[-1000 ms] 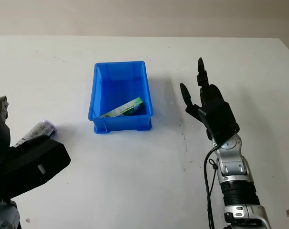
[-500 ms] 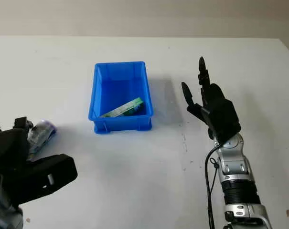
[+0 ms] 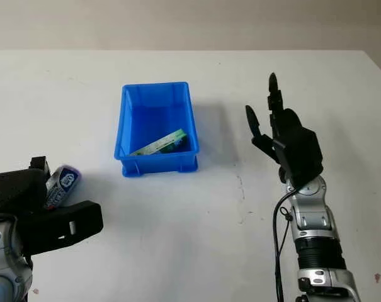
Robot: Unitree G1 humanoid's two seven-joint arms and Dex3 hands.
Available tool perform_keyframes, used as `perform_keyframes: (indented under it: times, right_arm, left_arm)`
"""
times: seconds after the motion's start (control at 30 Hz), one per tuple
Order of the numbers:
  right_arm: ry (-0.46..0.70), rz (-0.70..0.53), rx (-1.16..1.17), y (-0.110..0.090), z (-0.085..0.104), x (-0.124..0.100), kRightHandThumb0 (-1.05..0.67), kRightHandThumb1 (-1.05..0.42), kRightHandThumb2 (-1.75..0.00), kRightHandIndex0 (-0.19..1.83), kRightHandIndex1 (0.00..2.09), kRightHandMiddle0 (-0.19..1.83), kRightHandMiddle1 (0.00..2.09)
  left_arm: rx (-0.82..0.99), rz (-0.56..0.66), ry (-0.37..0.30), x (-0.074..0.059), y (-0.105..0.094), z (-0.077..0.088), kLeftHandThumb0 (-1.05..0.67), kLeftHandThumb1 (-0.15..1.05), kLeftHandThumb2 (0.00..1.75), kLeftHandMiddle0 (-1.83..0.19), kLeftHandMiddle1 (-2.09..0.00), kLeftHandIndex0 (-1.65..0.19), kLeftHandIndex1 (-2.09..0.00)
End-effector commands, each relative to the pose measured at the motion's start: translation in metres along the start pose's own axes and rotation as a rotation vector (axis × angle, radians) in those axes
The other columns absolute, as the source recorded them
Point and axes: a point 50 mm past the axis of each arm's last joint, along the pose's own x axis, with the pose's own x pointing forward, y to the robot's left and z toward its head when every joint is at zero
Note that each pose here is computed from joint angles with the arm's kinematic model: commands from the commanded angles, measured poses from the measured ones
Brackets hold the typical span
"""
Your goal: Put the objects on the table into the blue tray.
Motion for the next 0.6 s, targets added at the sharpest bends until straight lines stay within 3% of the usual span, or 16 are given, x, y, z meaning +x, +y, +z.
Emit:
perform_keyframes:
  times: [0.0,0.03,0.07,0.13,0.27,0.37,0.4,0.47,0.57]
  right_arm:
    - [-0.021,-0.004,-0.004,-0.003,0.004,0.000,-0.76,-1.05,-0.59,-0.19,0.00,-0.19,0.00]
    - [-0.022,-0.004,-0.002,-0.003,0.004,0.001,-0.76,-1.05,-0.59,-0.19,0.00,-0.19,0.00]
    - [-0.022,-0.003,0.000,-0.002,0.004,0.001,-0.76,-1.05,-0.59,-0.19,0.00,-0.19,0.00]
    - [-0.024,0.001,0.011,-0.002,0.005,0.002,-0.75,-1.05,-0.59,-0.19,0.00,-0.19,0.00]
    - [-0.030,0.003,0.021,0.000,0.005,0.003,-0.73,-1.05,-0.60,-0.19,0.00,-0.19,0.00]
    - [-0.037,0.007,0.023,0.000,0.005,0.004,-0.73,-1.05,-0.60,-0.19,0.00,-0.19,0.00]
    - [-0.039,0.008,0.024,0.000,0.005,0.004,-0.73,-1.05,-0.60,-0.19,0.00,-0.19,0.00]
    - [-0.039,0.007,0.028,0.001,0.005,0.004,-0.73,-1.05,-0.60,-0.19,0.00,-0.19,0.00]
    - [-0.038,0.004,0.024,0.001,0.005,0.003,-0.74,-1.05,-0.60,-0.19,0.00,-0.19,0.00]
  left_arm:
    - [-0.006,0.043,-0.021,-0.002,0.004,0.002,-0.44,1.05,0.34,-0.96,-2.09,0.18,-1.61]
    - [-0.006,0.077,-0.036,-0.004,0.009,0.003,-0.44,1.05,0.34,-0.98,-2.09,0.19,-1.65]
    - [-0.005,0.099,-0.047,-0.005,0.012,0.005,-0.46,1.05,0.34,-1.06,-2.09,0.19,-1.91]
    - [0.006,0.188,-0.080,-0.008,0.023,0.008,-0.47,1.05,0.33,-1.12,-2.09,0.12,-2.05]
    - [0.092,0.331,-0.114,-0.011,0.042,0.013,-0.53,1.05,0.38,-1.15,-2.09,-0.02,-2.09]
    - [0.074,0.487,-0.177,-0.015,0.067,0.016,-0.51,1.05,0.38,-1.10,-2.09,-0.15,-2.09]
    - [0.065,0.524,-0.192,-0.016,0.074,0.016,-0.50,1.05,0.37,-0.83,-2.09,0.02,-2.09]
    - [0.082,0.639,-0.222,-0.018,0.092,0.018,-0.49,1.05,0.35,-0.55,-2.09,0.09,-2.09]
    - [0.080,0.726,-0.250,-0.017,0.108,0.021,-0.47,1.05,0.36,-0.61,-2.09,0.01,-2.09]
